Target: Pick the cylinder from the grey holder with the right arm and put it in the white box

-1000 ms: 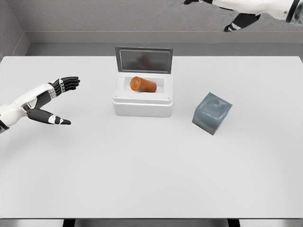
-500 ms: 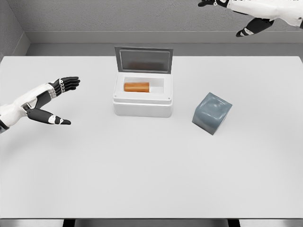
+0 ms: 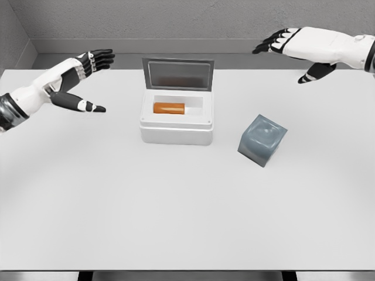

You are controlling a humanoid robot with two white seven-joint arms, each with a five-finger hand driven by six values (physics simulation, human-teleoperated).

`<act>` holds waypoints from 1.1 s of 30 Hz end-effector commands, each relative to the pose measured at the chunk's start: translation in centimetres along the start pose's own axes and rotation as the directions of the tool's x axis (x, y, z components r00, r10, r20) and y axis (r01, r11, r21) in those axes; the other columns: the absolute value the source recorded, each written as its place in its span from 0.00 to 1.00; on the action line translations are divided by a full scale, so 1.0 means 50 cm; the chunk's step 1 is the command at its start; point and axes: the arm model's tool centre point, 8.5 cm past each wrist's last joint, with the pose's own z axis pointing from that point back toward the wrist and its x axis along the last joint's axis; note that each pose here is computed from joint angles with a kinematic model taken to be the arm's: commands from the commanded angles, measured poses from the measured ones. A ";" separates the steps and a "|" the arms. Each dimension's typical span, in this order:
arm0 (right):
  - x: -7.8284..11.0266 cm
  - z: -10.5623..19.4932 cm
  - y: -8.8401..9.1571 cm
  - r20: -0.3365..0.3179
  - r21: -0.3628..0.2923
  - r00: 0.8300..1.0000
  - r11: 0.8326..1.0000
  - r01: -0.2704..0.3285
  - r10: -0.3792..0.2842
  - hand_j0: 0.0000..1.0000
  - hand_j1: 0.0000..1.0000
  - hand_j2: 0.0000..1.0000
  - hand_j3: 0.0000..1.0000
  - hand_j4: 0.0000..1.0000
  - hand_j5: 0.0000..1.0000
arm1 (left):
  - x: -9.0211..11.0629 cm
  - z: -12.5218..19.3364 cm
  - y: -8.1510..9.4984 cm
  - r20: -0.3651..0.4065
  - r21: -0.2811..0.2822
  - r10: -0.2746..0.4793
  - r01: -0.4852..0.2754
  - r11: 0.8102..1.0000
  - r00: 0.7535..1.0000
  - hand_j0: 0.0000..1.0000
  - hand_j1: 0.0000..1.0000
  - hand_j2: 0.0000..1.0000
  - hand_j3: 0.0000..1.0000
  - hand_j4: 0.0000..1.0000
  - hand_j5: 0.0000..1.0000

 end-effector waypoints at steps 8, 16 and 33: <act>-0.018 0.029 0.066 -0.039 0.067 0.998 0.997 0.047 -0.044 1.00 1.00 1.00 1.00 1.00 1.00 | -0.078 -0.101 0.002 -0.134 0.044 0.020 -0.014 0.999 0.991 1.00 1.00 1.00 1.00 1.00 1.00; -0.017 0.027 0.078 -0.037 0.075 0.998 0.996 0.056 -0.053 1.00 1.00 1.00 1.00 1.00 1.00 | -0.077 -0.154 0.008 -0.156 0.061 0.038 -0.028 0.998 0.987 1.00 1.00 1.00 1.00 1.00 1.00; -0.028 0.029 0.093 -0.056 0.089 0.996 0.993 0.074 -0.069 1.00 1.00 1.00 1.00 1.00 1.00 | -0.055 -0.204 -0.021 -0.116 -0.012 0.026 -0.028 1.000 0.993 1.00 1.00 1.00 1.00 1.00 1.00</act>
